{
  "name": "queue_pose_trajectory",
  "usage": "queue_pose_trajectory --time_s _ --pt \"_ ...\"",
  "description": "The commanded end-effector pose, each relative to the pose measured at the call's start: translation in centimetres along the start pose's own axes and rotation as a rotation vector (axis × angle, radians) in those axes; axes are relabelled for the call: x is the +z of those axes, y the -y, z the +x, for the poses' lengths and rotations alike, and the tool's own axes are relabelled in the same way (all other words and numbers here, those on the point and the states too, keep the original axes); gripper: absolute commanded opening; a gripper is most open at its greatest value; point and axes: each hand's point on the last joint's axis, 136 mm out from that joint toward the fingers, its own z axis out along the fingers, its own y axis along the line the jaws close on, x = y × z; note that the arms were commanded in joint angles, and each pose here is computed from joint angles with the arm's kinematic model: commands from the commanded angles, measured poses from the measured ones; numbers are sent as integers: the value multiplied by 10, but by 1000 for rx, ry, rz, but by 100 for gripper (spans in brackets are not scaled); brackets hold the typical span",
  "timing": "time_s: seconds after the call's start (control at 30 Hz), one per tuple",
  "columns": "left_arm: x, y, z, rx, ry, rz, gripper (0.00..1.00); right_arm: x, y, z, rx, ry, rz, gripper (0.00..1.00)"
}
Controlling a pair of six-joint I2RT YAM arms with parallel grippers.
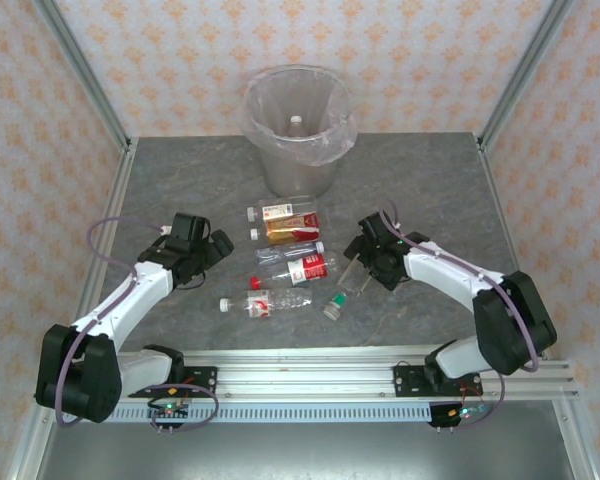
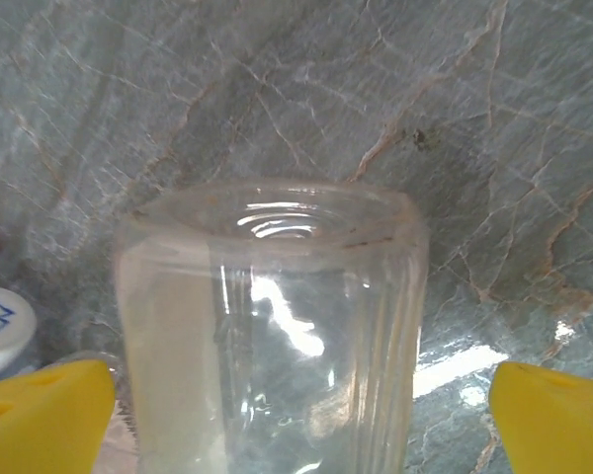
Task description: Put the plastic bottles in the bin
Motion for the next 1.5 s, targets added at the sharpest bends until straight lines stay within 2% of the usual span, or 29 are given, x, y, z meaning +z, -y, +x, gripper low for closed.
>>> queue_pose_trajectory --time_s 0.0,0.27,0.57,0.67,1.03,1.17,1.33,1.47 --pt "3 -4 2 2 -3 -13 100 11 9 0 -22 20 60 95" --pt "3 -6 3 -3 -6 -22 100 24 21 -2 -73 46 133 88" --pt "2 -9 3 -8 -2 -31 100 30 23 -4 -139 61 140 60" --pt "1 -9 3 -9 -1 -33 100 27 22 -7 -166 76 141 54" --pt "1 -8 2 -16 6 -29 100 5 6 -24 -251 161 79 48" --pt "1 -7 2 -7 5 -20 100 -8 -7 -34 -239 226 5 48" --pt "-6 9 1 26 18 84 100 -27 -24 -50 -241 313 -63 48" --pt "-15 10 -4 40 50 98 100 -46 -39 -64 -232 399 -132 48"
